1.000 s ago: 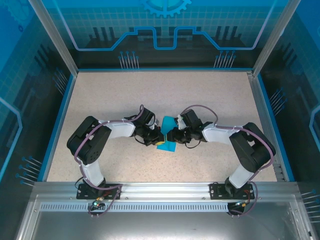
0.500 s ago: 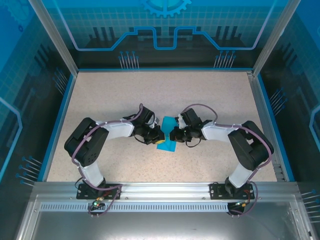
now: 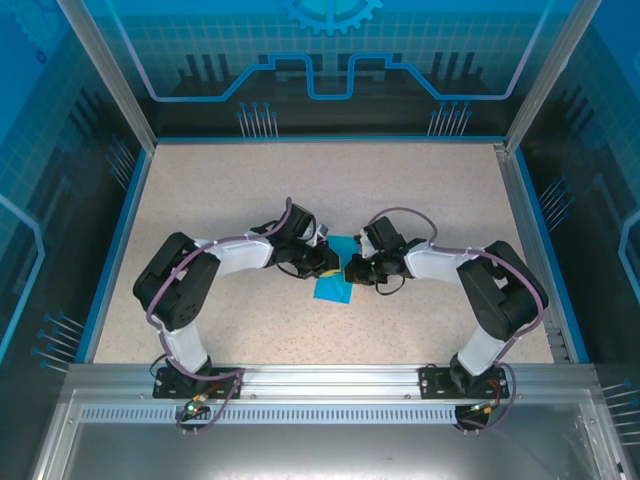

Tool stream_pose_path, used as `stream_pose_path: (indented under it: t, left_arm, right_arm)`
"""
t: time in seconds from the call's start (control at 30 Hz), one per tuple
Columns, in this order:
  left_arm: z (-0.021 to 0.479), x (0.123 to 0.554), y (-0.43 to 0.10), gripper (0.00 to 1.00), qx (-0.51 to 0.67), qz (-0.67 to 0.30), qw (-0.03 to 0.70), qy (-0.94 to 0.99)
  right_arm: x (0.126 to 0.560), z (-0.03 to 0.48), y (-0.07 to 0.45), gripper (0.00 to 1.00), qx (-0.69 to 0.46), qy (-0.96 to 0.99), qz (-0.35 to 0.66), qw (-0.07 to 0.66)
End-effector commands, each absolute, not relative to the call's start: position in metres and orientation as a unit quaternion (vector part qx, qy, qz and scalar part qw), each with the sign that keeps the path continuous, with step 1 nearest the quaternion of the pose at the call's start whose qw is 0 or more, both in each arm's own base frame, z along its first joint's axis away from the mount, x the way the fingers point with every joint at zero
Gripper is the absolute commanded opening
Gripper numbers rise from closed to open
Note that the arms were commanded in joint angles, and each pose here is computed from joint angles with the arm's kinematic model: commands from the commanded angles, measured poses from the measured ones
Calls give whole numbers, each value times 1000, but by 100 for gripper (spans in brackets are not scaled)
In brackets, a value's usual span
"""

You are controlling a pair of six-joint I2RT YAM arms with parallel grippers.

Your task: Fold a paper plane with a square sheet of paper (pick it up from the middle)

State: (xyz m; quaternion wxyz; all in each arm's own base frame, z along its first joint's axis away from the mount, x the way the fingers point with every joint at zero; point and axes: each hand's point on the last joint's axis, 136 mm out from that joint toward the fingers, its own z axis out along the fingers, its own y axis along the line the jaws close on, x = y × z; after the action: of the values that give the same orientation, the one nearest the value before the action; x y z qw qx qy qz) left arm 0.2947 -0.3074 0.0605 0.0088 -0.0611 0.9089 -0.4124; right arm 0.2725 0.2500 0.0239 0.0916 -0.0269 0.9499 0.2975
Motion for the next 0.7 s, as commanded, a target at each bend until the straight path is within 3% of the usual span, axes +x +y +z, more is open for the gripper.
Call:
stream_pose_path:
  t: [0.0,0.67]
  left_arm:
    - [59,293,-315,14,-50,-415,-6,908]
    - [44,296,-315,12,-55,-399,-12,915]
  right_arm:
    - [283,26,244,9,-23,953,287,100]
    - [292,19,235,10,-21,960,259,104]
